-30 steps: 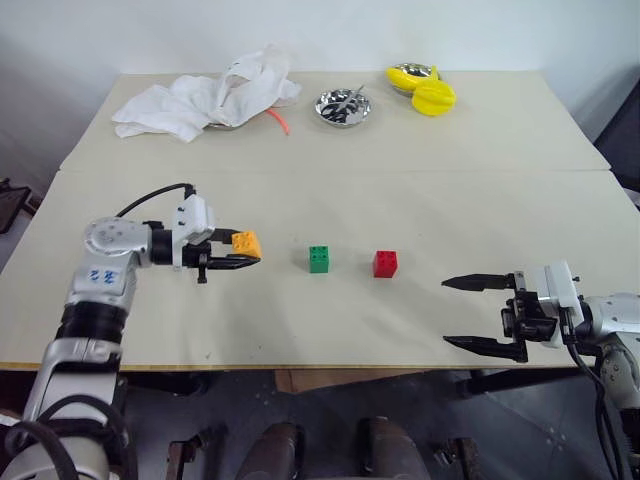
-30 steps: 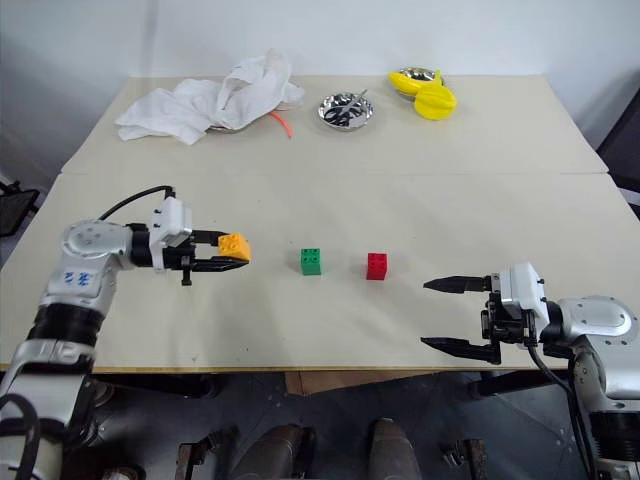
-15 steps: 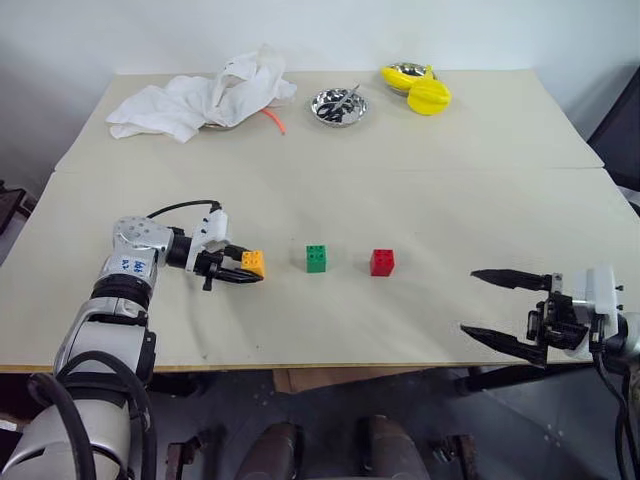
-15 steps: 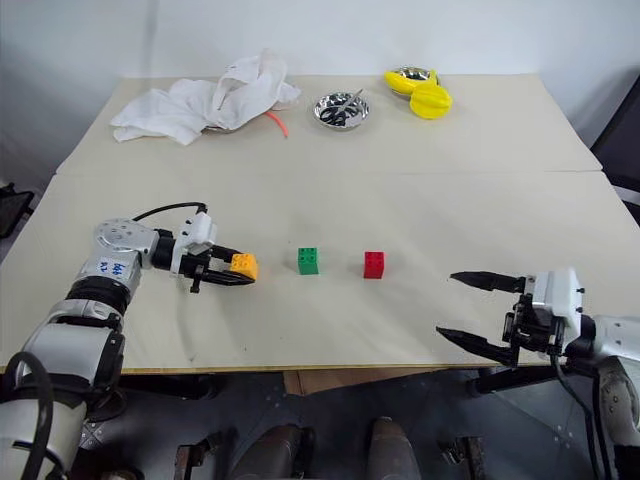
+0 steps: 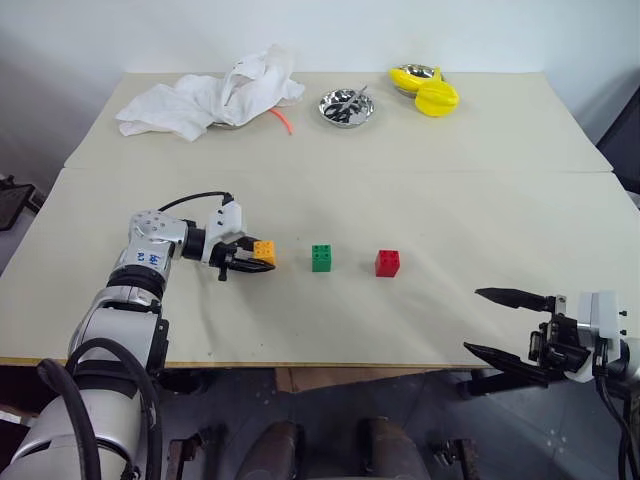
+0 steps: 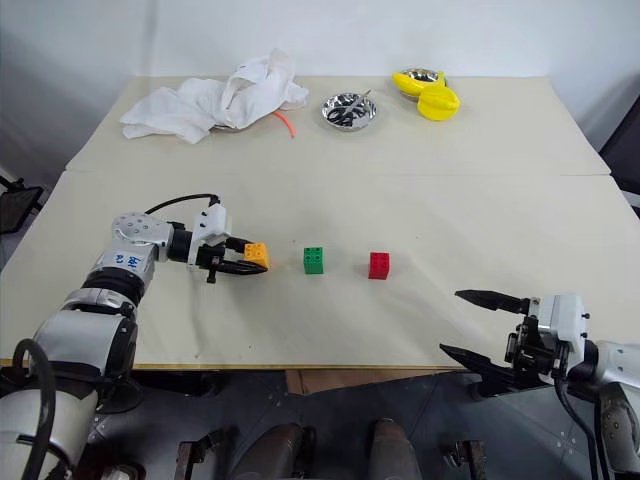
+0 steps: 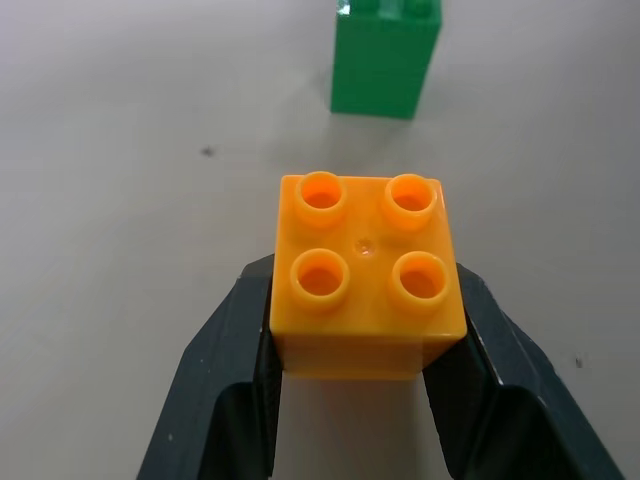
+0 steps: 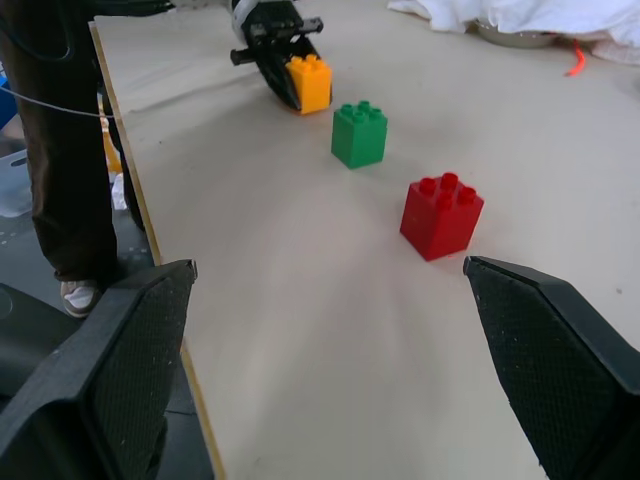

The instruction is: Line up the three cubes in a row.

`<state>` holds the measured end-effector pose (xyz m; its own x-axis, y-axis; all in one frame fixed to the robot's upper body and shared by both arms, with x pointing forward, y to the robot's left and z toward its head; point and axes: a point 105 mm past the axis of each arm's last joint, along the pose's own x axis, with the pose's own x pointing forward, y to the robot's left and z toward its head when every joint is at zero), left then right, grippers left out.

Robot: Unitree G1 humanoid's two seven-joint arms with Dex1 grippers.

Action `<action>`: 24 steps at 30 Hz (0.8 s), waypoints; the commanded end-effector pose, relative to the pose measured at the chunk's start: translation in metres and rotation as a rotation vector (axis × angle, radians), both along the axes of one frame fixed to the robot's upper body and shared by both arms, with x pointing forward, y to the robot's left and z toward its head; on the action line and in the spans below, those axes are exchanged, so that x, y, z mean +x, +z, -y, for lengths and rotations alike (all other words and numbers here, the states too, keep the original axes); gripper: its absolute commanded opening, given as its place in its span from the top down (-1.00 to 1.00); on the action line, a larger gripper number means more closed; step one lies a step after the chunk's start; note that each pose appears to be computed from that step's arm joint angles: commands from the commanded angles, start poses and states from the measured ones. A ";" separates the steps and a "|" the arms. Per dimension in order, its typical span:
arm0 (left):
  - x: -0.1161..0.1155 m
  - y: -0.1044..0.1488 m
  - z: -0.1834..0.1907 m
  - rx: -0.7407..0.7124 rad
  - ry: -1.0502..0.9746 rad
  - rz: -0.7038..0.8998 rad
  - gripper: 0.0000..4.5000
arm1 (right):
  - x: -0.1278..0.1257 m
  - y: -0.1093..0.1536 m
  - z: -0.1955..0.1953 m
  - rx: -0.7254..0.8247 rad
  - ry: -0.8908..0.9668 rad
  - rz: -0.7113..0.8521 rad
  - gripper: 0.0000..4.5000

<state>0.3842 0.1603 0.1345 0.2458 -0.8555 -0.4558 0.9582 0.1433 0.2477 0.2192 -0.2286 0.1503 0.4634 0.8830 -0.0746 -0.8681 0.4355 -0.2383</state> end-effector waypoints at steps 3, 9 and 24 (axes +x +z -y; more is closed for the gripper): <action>0.005 0.007 0.003 -0.001 0.017 0.023 0.33 | -0.006 0.012 -0.003 0.009 -0.010 0.060 -1.00; 0.000 -0.003 0.004 0.031 -0.017 -0.027 0.33 | -0.009 0.015 -0.010 0.019 -0.016 0.058 -1.00; 0.000 -0.002 0.007 0.027 -0.020 -0.050 -0.12 | -0.010 0.014 -0.015 0.019 -0.017 0.040 -1.00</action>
<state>0.3801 0.1537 0.1258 0.1774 -0.8487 -0.4983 0.9789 0.1001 0.1781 0.2126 -0.2171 0.1540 0.4918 0.8687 -0.0593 -0.8531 0.4672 -0.2323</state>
